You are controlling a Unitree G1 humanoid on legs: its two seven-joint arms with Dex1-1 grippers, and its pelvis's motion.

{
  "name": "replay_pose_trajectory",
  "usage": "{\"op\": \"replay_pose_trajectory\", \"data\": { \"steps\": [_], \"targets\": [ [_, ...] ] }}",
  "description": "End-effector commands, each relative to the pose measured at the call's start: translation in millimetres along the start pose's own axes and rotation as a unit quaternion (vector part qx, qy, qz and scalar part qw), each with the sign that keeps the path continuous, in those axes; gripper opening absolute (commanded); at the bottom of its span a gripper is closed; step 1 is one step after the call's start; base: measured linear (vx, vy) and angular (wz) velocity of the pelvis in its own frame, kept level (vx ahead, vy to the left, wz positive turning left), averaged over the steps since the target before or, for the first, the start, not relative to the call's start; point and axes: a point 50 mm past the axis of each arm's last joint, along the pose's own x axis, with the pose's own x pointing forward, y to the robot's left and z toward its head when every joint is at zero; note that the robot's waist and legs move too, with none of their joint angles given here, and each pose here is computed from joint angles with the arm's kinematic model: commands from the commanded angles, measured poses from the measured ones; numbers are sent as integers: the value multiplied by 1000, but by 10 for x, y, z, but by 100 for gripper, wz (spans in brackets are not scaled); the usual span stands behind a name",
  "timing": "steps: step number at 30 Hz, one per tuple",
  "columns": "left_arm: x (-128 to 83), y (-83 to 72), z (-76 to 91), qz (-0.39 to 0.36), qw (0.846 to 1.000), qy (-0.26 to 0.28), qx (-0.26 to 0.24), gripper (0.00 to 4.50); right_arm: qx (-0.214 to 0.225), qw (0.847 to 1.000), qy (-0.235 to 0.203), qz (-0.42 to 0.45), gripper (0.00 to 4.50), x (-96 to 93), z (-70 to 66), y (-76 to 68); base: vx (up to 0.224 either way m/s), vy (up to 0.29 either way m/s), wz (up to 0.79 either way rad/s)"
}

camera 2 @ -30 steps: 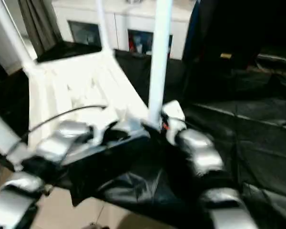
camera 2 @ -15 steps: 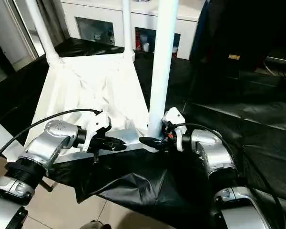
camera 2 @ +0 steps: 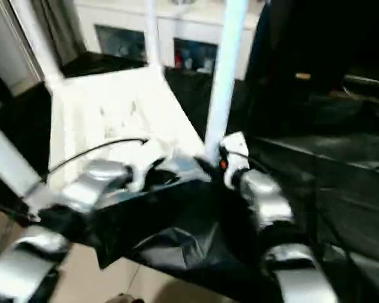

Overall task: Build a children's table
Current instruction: Rotate leg to tighten

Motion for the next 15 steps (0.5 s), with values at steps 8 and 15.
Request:
{"op": "replay_pose_trajectory", "data": {
  "steps": [8, 15],
  "targets": [
    [126, -82, 224, -9, 999, -41, 10, 0, -5, 990, 10, 143, 342, 155, -81, 596, 0, 0, 0],
    [-129, -21, 28, -84, 996, -9, 41, 0, -56, 974, 5, 220, 376, -85, -24, 301, 0, 0, 0]
  ]
}}
